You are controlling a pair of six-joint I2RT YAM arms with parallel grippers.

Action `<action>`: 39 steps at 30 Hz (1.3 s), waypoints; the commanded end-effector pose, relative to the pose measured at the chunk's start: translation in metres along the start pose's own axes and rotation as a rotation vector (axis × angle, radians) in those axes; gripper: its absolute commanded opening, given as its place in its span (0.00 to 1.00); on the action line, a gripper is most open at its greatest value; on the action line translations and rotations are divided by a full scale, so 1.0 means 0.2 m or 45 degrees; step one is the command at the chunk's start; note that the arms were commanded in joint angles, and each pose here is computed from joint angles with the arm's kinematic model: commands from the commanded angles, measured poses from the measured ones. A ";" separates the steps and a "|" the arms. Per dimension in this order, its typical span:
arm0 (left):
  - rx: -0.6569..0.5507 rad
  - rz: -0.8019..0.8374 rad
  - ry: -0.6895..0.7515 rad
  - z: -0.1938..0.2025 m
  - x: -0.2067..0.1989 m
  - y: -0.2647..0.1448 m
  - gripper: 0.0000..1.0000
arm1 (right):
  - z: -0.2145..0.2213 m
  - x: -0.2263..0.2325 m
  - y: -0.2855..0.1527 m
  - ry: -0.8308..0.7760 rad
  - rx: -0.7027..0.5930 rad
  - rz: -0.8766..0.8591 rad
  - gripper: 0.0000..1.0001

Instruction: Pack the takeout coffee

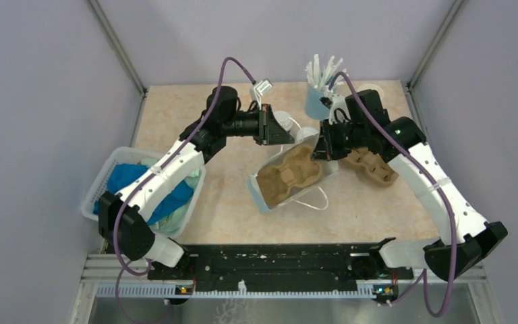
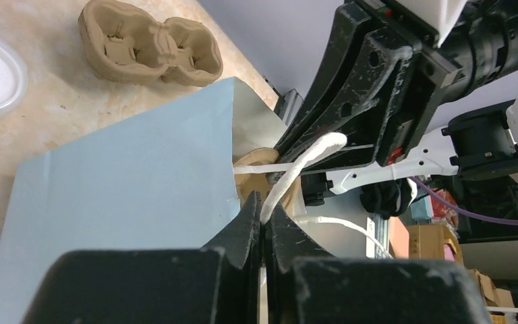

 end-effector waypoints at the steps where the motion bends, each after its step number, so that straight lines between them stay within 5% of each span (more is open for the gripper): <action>1: -0.046 0.084 0.103 -0.02 -0.11 -0.04 0.00 | -0.08 0.05 -0.03 -0.056 -0.141 -0.037 0.00; 39: -0.039 0.072 0.104 -0.01 -0.11 -0.04 0.00 | -0.02 0.00 0.11 -0.045 -0.158 -0.047 0.00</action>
Point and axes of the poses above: each gripper's point midway between its finger pads, its own y axis out along the fingers, its own x axis along the line the jaws close on, z = x × y, the point moved 2 cm from there along -y, back along the fingers, and after that the axes turned 15 degrees about -y, right-handed, at the moved point
